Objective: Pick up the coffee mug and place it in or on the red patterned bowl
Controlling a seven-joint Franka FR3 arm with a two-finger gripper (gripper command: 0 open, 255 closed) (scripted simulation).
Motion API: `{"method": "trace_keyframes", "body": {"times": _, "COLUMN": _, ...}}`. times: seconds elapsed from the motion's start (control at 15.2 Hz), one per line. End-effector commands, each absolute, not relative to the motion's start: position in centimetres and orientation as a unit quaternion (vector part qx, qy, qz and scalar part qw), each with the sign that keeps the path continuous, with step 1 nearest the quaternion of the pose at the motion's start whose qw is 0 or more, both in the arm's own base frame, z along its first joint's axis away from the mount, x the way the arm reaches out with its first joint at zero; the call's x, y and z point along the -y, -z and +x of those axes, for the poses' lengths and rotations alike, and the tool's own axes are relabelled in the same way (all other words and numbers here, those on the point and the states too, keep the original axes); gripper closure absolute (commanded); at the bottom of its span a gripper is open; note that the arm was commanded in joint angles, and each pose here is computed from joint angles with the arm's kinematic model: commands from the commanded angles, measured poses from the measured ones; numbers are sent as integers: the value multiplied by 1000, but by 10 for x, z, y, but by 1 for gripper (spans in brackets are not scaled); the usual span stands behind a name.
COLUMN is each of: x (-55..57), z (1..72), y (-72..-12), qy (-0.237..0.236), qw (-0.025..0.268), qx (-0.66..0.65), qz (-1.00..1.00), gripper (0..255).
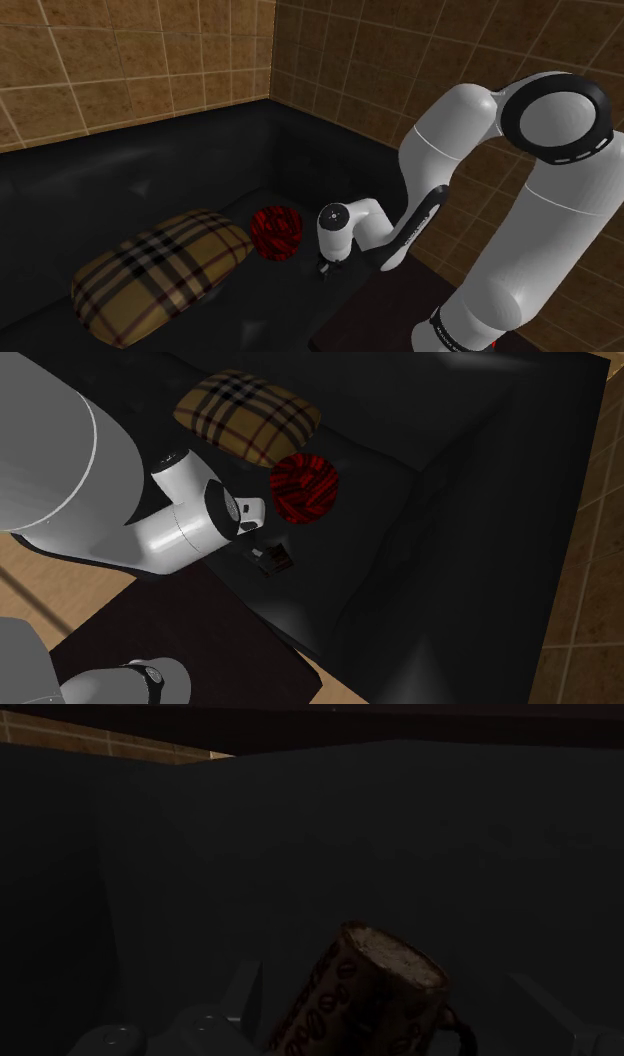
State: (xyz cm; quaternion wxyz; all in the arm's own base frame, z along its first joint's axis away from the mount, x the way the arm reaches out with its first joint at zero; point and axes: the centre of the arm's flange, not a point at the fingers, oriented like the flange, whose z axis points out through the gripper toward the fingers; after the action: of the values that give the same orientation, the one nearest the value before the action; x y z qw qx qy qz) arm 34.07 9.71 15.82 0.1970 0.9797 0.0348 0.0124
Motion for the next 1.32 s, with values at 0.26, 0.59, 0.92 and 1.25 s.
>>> {"method": "trace_keyframes", "body": {"times": 0.26, "x": -89, "z": 341, "y": -141, "qy": -13, "qw": 197, "qx": -35, "qz": 980, "gripper": 0}}
{"method": "trace_keyframes", "body": {"times": 0.59, "x": -89, "z": 341, "y": -141, "qy": -13, "qw": 197, "qx": -35, "qz": 980, "gripper": 0}}
{"method": "trace_keyframes", "body": {"times": 0.92, "x": -89, "z": 341, "y": -141, "qy": -13, "qw": 197, "qx": -35, "qz": 980, "gripper": 255}}
{"method": "trace_keyframes", "body": {"times": 1.25, "x": -89, "z": 341, "y": -141, "qy": -13, "qw": 197, "qx": -35, "qz": 980, "gripper": 255}}
